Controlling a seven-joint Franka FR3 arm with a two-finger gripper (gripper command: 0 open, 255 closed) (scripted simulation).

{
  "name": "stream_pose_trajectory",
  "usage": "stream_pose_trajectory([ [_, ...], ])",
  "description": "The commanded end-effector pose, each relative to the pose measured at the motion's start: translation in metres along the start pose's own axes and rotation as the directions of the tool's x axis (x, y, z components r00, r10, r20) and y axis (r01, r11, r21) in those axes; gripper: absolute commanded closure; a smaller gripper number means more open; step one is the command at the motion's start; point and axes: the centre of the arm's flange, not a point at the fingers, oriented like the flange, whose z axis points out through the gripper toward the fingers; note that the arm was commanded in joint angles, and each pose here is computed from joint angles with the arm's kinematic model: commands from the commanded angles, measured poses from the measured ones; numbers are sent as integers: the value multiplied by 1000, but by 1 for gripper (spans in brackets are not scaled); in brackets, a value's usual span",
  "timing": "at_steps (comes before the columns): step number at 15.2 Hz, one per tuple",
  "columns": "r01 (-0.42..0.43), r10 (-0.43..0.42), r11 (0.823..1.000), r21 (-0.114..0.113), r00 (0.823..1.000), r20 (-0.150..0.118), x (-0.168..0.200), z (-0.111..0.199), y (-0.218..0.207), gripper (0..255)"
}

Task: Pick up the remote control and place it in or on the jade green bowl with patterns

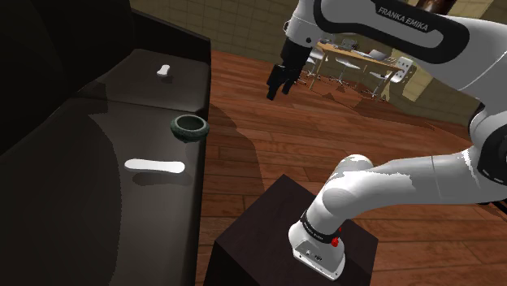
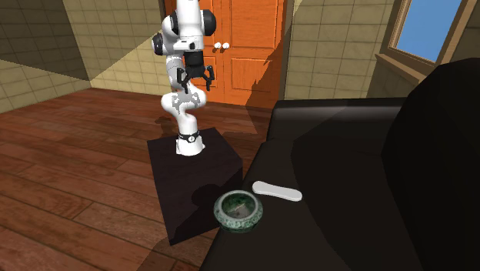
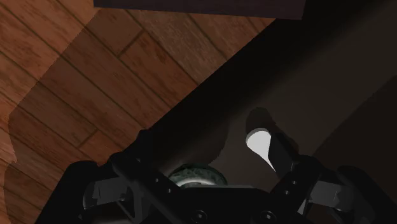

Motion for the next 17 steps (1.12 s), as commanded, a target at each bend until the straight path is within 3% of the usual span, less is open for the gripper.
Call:
stream_pose_trajectory([
  [1,0,0,1000,0,1000,0,0,0,0,0],
  [9,147,-147,989,5,989,13,71,75,-28,0],
  [17,291,-291,957,12,956,26,136,150,-67,0],
])
